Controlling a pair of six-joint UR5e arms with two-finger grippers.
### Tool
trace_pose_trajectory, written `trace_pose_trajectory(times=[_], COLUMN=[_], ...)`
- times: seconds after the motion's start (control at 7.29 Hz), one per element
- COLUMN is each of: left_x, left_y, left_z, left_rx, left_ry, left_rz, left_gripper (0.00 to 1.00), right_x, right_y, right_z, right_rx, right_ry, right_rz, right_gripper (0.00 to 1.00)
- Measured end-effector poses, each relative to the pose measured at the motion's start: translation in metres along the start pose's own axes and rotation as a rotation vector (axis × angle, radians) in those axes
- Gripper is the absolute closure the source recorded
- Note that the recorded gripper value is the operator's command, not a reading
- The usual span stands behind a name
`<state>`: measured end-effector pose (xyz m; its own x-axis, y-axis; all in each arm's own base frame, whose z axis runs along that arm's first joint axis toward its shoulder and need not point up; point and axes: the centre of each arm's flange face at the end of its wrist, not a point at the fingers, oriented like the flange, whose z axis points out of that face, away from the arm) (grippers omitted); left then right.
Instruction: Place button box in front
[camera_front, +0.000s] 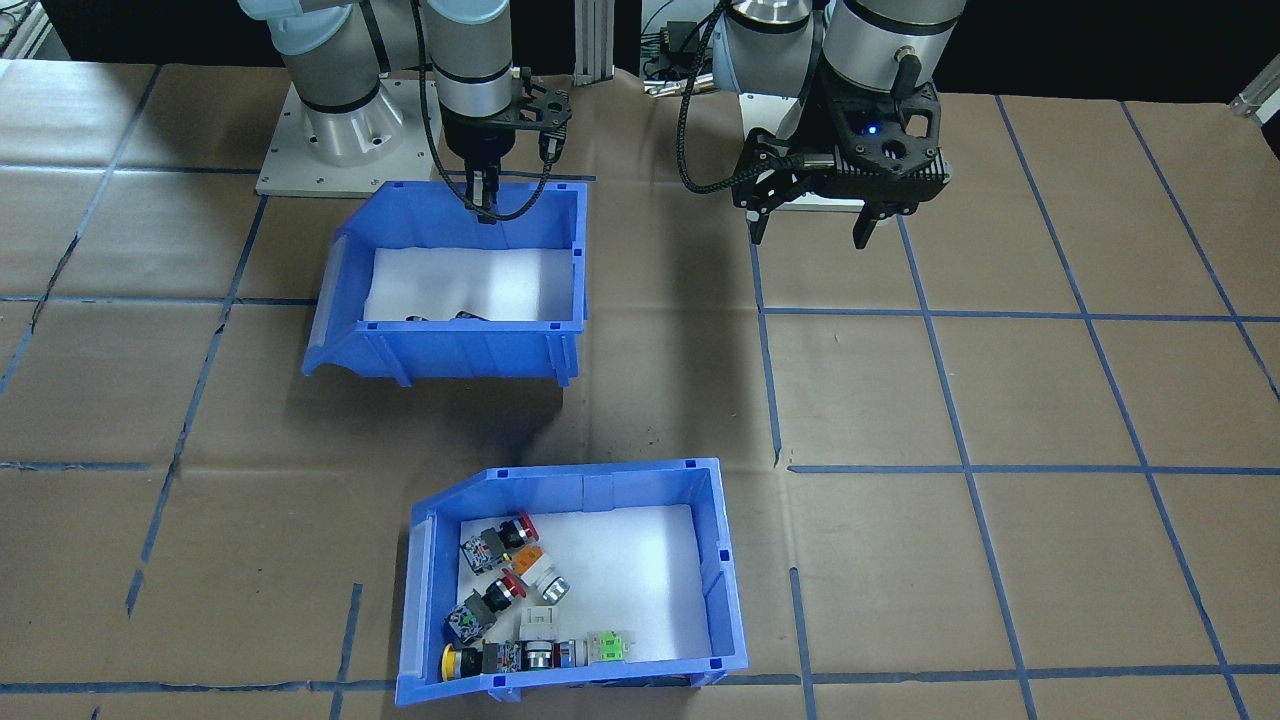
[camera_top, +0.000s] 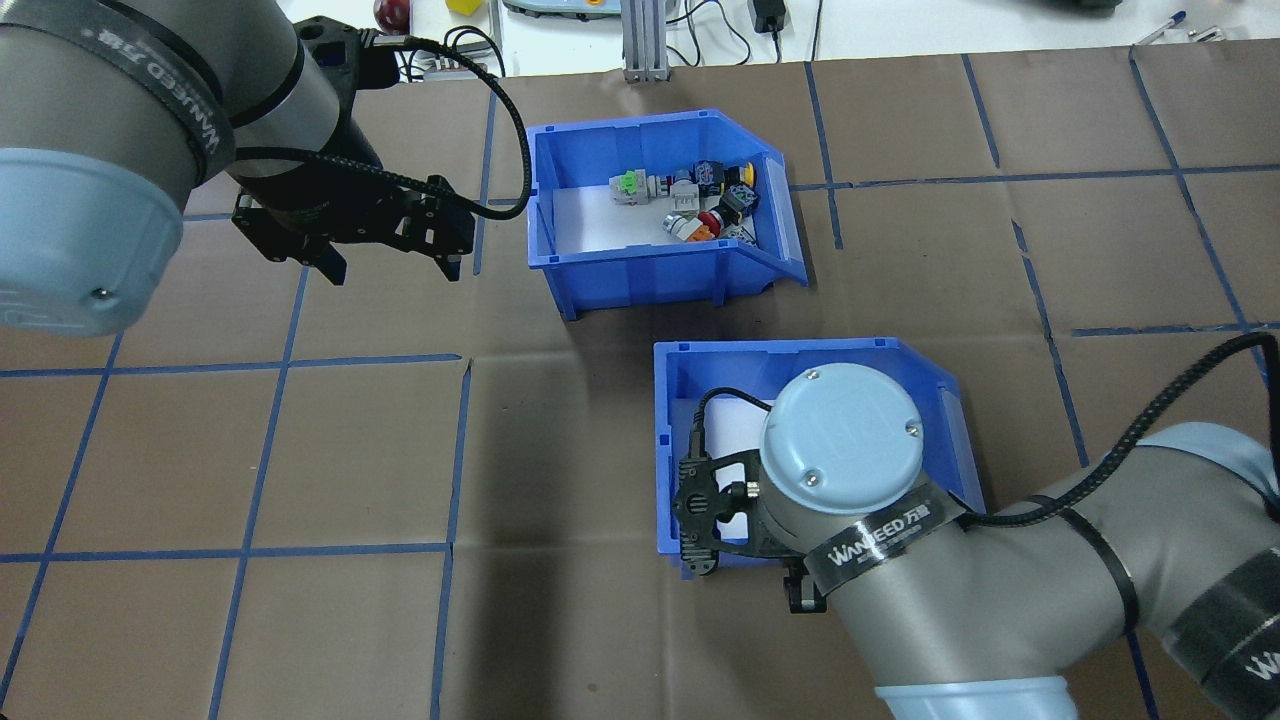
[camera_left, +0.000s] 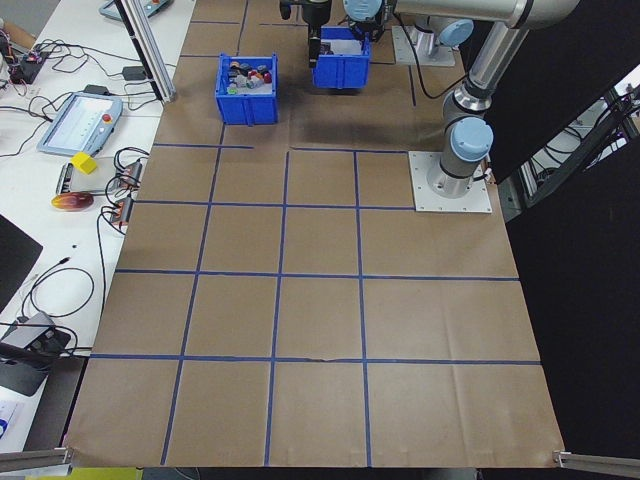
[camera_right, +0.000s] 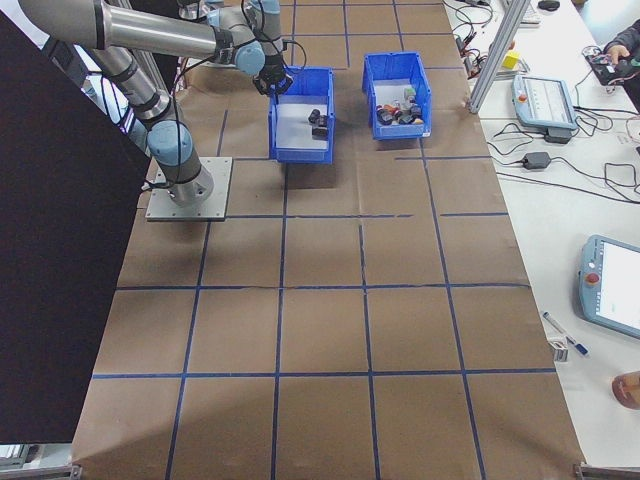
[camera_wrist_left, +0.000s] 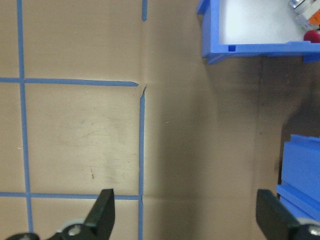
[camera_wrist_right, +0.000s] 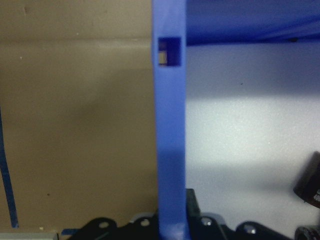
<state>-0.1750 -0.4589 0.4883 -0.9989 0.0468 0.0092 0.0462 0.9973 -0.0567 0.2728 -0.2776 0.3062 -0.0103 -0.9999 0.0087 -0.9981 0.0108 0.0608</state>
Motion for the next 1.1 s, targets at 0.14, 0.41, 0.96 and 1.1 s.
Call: trace_pose_trajectory(times=[0.14,0.41,0.96,1.1], left_x=[-0.008,-0.026,-0.039,-0.039], left_y=[0.000,0.012,0.035,0.034], left_z=[0.007,0.019,0.031,0.032], left_rx=[-0.016,-0.040,-0.057,-0.061], left_ry=[-0.005,-0.005,-0.014,-0.014], left_rz=[0.016,0.077,0.103,0.103], left_gripper=[0.01,0.01,0.01,0.01], right_x=[-0.003,0.001,-0.001,-0.001], right_y=[-0.014,-0.038,-0.064,-0.063], right_z=[0.003,0.005,0.013,0.011], right_rx=[0.003,0.001,-0.011,-0.013], right_ry=[0.006,0.005,-0.004,-0.001], right_rz=[-0.006,-0.001,-0.013,-0.002], right_gripper=[0.94,0.94,0.00,0.00])
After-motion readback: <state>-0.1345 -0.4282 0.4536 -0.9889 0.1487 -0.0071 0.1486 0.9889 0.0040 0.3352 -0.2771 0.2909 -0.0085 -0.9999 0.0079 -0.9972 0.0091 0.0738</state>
